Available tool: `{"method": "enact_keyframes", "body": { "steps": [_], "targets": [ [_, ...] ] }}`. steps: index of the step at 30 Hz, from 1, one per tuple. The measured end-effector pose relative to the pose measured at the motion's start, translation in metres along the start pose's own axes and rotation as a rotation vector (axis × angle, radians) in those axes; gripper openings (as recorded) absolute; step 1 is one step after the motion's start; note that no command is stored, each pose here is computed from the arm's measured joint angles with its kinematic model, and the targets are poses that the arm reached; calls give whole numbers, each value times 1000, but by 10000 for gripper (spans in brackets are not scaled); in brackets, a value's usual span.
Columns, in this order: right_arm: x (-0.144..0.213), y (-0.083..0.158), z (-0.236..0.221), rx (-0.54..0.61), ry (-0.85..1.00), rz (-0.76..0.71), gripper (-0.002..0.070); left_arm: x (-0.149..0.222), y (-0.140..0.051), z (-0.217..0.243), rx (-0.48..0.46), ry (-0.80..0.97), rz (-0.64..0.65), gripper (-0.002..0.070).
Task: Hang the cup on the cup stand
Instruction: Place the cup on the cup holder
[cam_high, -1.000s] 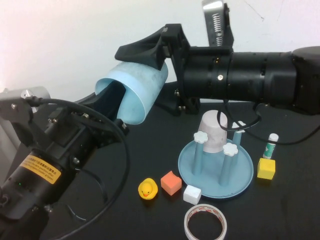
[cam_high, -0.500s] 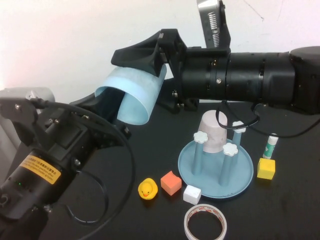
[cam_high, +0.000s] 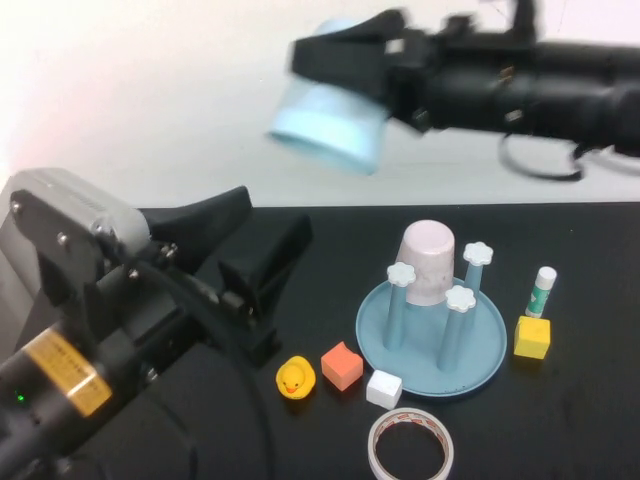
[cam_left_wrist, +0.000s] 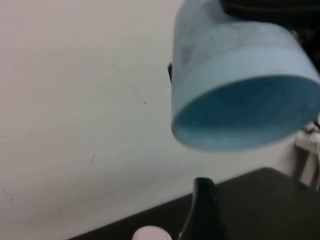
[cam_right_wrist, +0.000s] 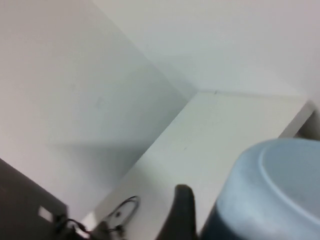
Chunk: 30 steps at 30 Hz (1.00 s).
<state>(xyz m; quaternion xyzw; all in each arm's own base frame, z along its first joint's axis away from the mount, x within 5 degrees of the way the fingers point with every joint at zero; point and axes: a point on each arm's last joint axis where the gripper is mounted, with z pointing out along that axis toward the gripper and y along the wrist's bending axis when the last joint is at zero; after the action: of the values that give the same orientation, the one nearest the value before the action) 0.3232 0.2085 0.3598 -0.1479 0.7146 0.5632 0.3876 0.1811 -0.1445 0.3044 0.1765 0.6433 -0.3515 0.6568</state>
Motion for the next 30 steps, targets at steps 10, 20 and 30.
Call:
{"method": "enact_keyframes", "body": {
  "steps": [10, 20, 30],
  "targets": [
    [-19, -4, -59, 55, 153, -661, 606, -17, 0, -55, -170, 230, 78, 91],
    [-11, -60, -56, 325, 353, -852, 605, -10, 6, -87, -306, 444, 98, 1],
    [14, -152, -33, 521, 413, -742, 604, -5, 8, -90, -329, 493, 96, 0]
  ]
}}
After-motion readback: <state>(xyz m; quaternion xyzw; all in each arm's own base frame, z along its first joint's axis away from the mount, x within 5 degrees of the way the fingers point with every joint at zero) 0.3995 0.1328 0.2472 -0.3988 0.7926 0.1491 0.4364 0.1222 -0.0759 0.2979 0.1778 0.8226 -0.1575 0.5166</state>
